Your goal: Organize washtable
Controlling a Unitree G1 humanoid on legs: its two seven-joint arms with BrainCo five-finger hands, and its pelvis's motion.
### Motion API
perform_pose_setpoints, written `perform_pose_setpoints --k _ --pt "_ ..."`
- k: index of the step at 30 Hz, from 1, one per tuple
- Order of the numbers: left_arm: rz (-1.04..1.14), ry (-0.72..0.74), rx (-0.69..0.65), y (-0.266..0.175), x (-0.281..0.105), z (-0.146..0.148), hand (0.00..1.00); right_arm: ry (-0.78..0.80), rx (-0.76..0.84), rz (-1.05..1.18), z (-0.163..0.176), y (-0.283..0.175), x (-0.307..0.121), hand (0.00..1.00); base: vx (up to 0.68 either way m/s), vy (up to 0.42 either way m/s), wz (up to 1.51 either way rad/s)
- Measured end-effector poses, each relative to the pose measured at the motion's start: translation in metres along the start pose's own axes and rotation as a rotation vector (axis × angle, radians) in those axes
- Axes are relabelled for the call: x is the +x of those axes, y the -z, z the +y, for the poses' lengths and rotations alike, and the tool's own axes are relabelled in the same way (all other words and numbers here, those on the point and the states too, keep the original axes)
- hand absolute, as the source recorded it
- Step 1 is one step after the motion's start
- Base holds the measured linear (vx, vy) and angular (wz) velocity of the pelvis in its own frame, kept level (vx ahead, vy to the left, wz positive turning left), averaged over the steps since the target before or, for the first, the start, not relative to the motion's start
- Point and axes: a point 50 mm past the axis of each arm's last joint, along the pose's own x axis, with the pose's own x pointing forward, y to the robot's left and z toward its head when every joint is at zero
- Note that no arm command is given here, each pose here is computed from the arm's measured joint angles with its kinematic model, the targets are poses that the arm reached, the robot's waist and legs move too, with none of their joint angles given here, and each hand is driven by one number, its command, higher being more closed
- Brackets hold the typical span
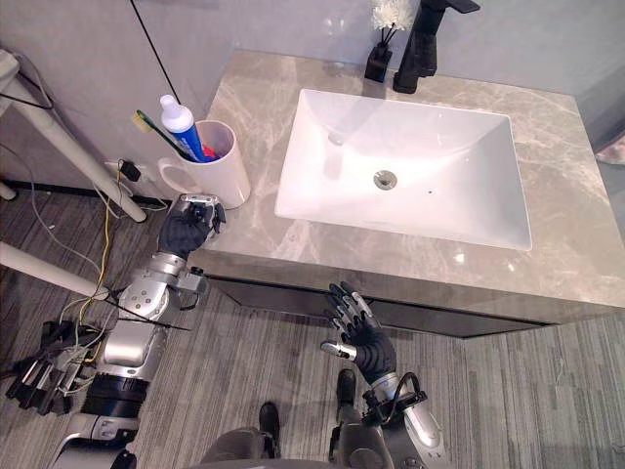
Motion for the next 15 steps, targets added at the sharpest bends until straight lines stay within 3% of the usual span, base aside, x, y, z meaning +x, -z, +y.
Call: perform_pose_setpoints --k 15 --pt "-0.078 -0.011 0.144 -0.032 0.040 0.024 1.00 -0.034 0.009 0.007 0.007 0.000 -0.004 0.00 -0.01 0.001 -0.01"
